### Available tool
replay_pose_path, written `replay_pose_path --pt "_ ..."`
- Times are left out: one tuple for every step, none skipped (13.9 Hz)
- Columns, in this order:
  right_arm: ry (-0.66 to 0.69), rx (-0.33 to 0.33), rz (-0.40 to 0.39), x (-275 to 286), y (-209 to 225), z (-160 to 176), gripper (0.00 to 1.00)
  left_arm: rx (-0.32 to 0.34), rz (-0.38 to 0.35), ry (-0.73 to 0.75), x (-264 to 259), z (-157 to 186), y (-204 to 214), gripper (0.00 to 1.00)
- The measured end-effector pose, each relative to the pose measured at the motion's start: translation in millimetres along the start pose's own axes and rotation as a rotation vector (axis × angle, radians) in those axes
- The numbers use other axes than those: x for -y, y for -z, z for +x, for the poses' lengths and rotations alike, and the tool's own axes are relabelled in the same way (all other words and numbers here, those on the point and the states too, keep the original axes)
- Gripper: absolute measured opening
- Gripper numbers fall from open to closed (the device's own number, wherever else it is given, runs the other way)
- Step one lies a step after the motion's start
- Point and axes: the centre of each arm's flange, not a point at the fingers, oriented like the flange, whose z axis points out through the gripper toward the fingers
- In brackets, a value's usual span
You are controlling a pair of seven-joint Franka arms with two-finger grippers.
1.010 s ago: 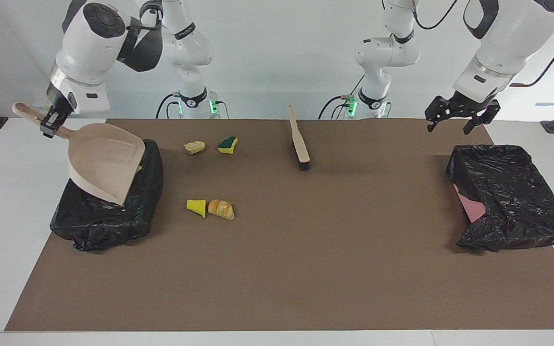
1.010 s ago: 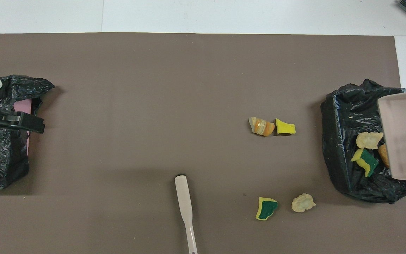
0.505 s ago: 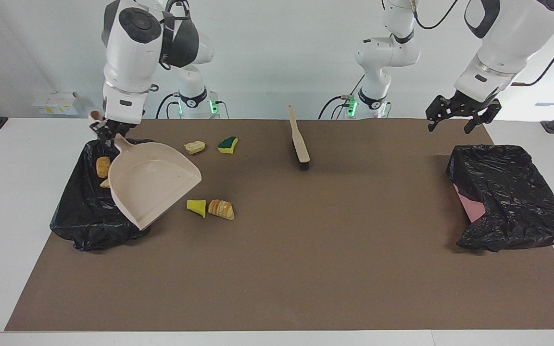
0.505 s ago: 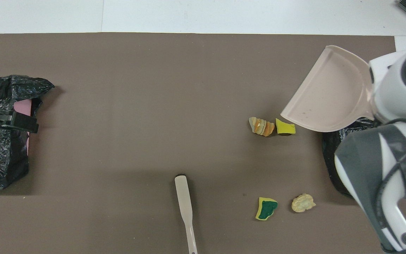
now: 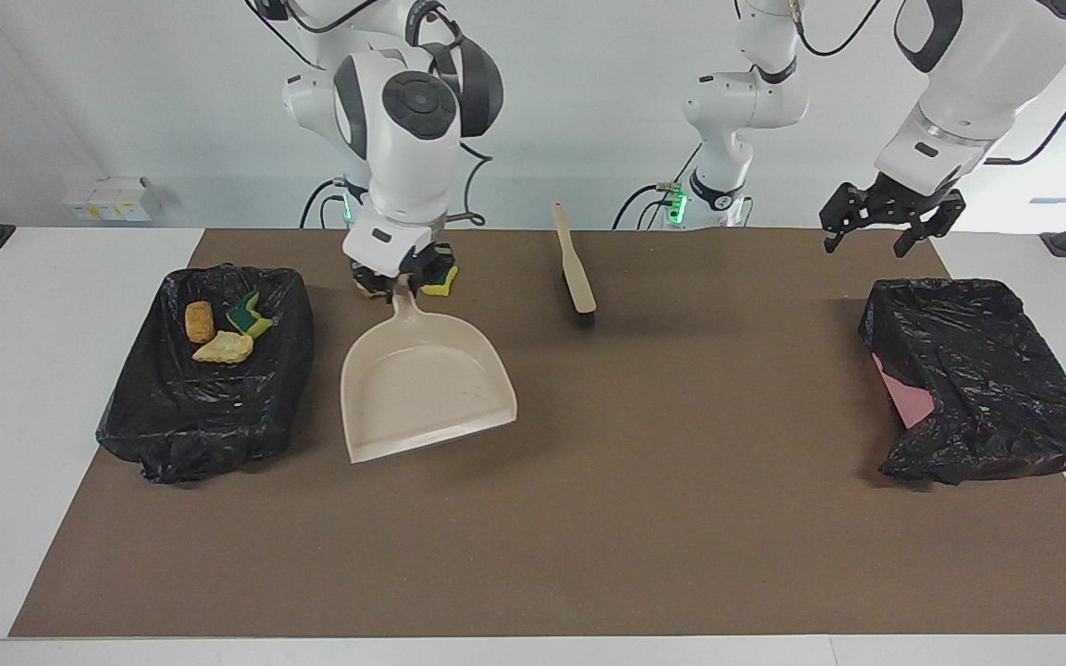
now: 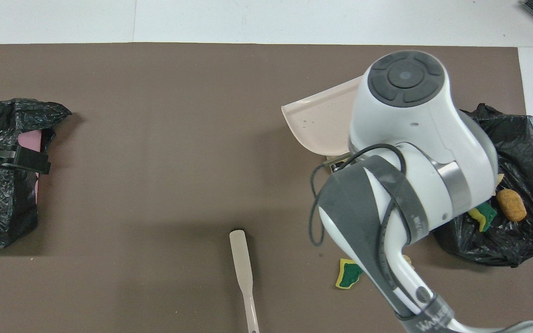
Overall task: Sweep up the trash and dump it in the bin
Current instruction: 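Carry the empty dustpan back to the table center with the right gripper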
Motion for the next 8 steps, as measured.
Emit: replay_pose_path --pt "-0.033 -0.011 0.037 18 0 7 0.32 0.0 0.0 0.0 0 0 0 1.0" --pt "-0.062 -0.02 0.059 39 -4 14 0.32 0.0 0.0 0.0 0 0 0 1.0" --pt "-0.083 -0.024 0.07 60 -11 20 0.32 0.0 0.0 0.0 0 0 0 1.0" --pt "-0.097 -0.033 0.078 81 -21 27 0.32 0.0 0.0 0.0 0 0 0 1.0" --pt "-0.103 -0.042 0.084 102 -33 33 0.32 0.0 0.0 0.0 0 0 0 1.0" --pt "-0.114 -0.049 0.09 122 -48 39 0.32 0.0 0.0 0.0 0 0 0 1.0" --pt "-0.129 -0.056 0.097 140 -61 45 0.32 0.0 0.0 0.0 0 0 0 1.0" --pt "-0.143 -0.062 0.105 157 -74 50 0.32 0.0 0.0 0.0 0 0 0 1.0"
